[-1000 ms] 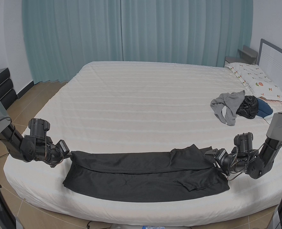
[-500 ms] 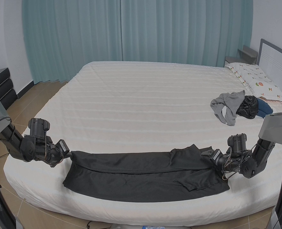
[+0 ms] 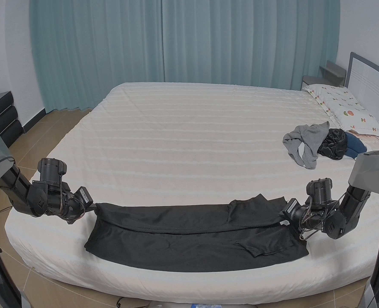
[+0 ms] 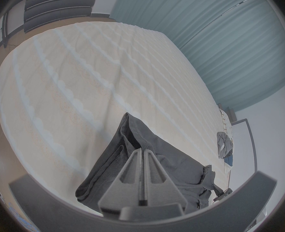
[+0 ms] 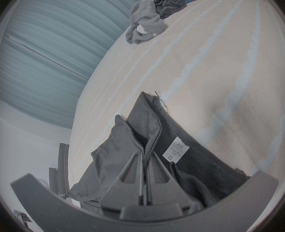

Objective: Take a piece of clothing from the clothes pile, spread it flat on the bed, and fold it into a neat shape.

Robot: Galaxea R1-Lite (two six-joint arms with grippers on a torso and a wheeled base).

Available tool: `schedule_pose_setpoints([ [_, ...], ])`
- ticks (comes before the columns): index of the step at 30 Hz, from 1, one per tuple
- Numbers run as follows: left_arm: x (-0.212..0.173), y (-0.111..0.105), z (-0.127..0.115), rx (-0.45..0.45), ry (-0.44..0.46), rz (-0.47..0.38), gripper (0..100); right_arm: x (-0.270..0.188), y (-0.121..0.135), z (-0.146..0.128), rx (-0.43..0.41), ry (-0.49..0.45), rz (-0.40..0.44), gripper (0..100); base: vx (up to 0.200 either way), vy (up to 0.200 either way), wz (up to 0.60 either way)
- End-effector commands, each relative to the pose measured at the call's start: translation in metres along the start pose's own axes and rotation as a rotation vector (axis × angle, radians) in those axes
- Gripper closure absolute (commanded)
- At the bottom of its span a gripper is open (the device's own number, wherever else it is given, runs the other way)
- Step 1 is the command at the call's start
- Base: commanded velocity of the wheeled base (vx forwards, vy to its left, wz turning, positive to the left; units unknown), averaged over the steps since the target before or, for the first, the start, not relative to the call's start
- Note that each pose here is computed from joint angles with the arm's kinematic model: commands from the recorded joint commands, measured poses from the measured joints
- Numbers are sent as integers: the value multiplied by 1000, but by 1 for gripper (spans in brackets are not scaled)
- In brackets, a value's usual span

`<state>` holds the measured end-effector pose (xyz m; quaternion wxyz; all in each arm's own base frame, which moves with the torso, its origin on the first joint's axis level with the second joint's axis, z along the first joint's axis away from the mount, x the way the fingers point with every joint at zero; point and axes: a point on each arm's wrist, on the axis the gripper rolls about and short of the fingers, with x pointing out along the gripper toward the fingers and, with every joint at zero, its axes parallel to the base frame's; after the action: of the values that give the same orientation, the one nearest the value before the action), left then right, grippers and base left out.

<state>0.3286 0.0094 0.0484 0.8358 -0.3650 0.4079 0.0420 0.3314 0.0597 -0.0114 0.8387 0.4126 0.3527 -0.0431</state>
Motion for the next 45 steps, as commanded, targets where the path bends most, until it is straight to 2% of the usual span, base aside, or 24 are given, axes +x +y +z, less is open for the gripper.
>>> schedule_pose_setpoints([
  [1, 0, -1, 5, -1, -15, -7, 100, -10, 7, 9, 4, -31, 29, 100, 0, 0, 0],
  [7, 2, -16, 24, 2, -69, -50, 100, -6, 17, 23, 8, -77, 72, 100, 0, 0, 0],
  [8, 4, -23, 37, 7, -104, -75, 100, -3, 27, 35, 8, -112, 110, 100, 0, 0, 0],
  [12, 10, -33, 53, -13, -149, -114, 100, 1, 44, 50, 3, -164, 172, 100, 0, 0, 0],
  [13, 14, -39, 63, -44, -171, -137, 100, 2, 53, 62, 3, -202, 209, 100, 0, 0, 0],
  [15, 16, -41, 67, -72, -181, -149, 100, 2, 58, 69, 5, -224, 228, 100, 0, 0, 0],
  [19, 19, -39, 66, -79, -172, -145, 100, 2, 56, 69, 4, -228, 229, 100, 0, 0, 0],
  [23, 27, -29, 58, -90, -139, -113, 100, 1, 40, 52, 3, -176, 171, 100, 0, 0, 0],
  [27, 24, -21, 60, -98, -170, -126, 100, -1, 28, 42, -4, -157, 151, 100, 0, 0, 0],
  [35, 25, 0, 34, -59, -148, -115, 100, -4, 6, 22, -61, -87, 76, 100, 0, 0, 0],
  [41, 22, 7, 27, -58, -129, -94, 100, -12, 2, 16, -78, -102, 97, 100, 0, 0, 0],
  [45, 15, 10, 35, -71, -158, -97, 100, -14, 0, 14, -86, -118, 116, 100, 0, 0, 0],
])
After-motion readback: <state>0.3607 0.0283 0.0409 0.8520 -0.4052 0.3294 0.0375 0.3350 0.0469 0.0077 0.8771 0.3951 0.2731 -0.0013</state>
